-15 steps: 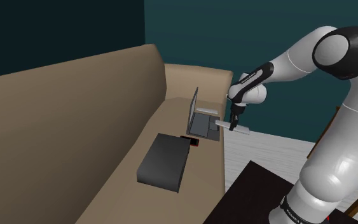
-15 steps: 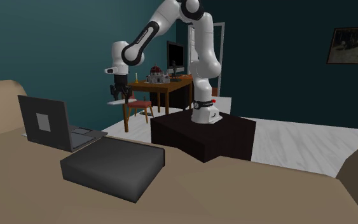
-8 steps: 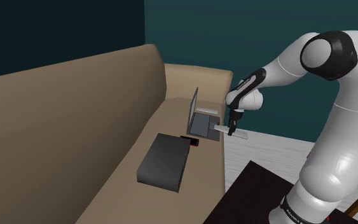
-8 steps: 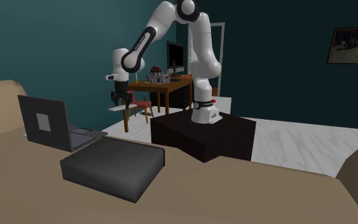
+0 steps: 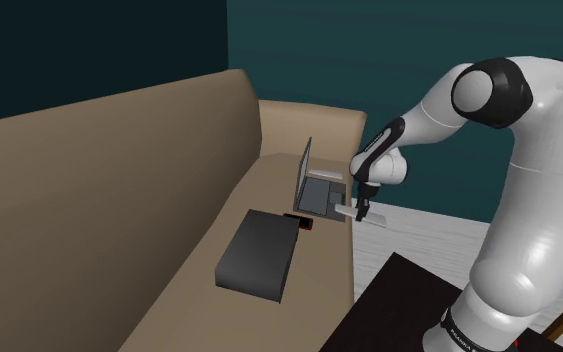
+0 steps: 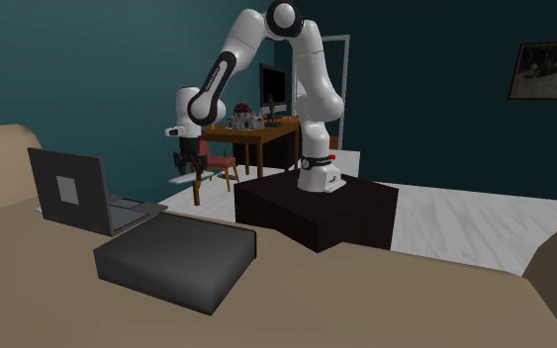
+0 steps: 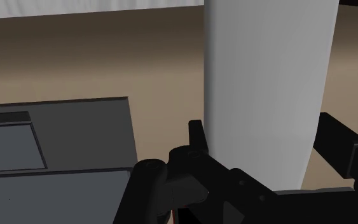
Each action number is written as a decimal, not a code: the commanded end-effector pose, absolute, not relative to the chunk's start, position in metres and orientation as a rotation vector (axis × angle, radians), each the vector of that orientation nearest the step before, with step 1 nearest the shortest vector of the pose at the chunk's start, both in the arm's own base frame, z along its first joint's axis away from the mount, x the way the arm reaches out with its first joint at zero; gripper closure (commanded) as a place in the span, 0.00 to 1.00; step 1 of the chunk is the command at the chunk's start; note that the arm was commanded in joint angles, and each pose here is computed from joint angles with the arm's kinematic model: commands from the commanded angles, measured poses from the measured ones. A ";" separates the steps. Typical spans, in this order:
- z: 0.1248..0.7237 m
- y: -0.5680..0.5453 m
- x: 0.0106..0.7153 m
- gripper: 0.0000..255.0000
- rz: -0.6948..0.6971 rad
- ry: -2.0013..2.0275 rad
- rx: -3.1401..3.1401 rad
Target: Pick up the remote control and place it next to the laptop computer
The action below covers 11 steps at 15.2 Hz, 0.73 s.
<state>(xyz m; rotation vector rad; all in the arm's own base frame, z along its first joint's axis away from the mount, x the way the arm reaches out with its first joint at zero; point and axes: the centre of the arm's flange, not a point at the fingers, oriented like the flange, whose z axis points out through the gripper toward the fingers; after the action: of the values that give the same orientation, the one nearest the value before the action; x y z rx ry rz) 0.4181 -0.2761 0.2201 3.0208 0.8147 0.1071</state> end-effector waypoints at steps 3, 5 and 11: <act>0.199 -0.276 0.417 1.00 0.108 0.814 3.020; 0.188 -0.276 0.417 1.00 0.108 0.814 3.020; 0.157 -0.276 0.417 1.00 0.108 0.814 3.020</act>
<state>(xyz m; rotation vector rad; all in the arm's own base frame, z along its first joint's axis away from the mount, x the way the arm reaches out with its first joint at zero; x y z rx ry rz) 0.4181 -0.2769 0.1620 3.0209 0.8147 0.1071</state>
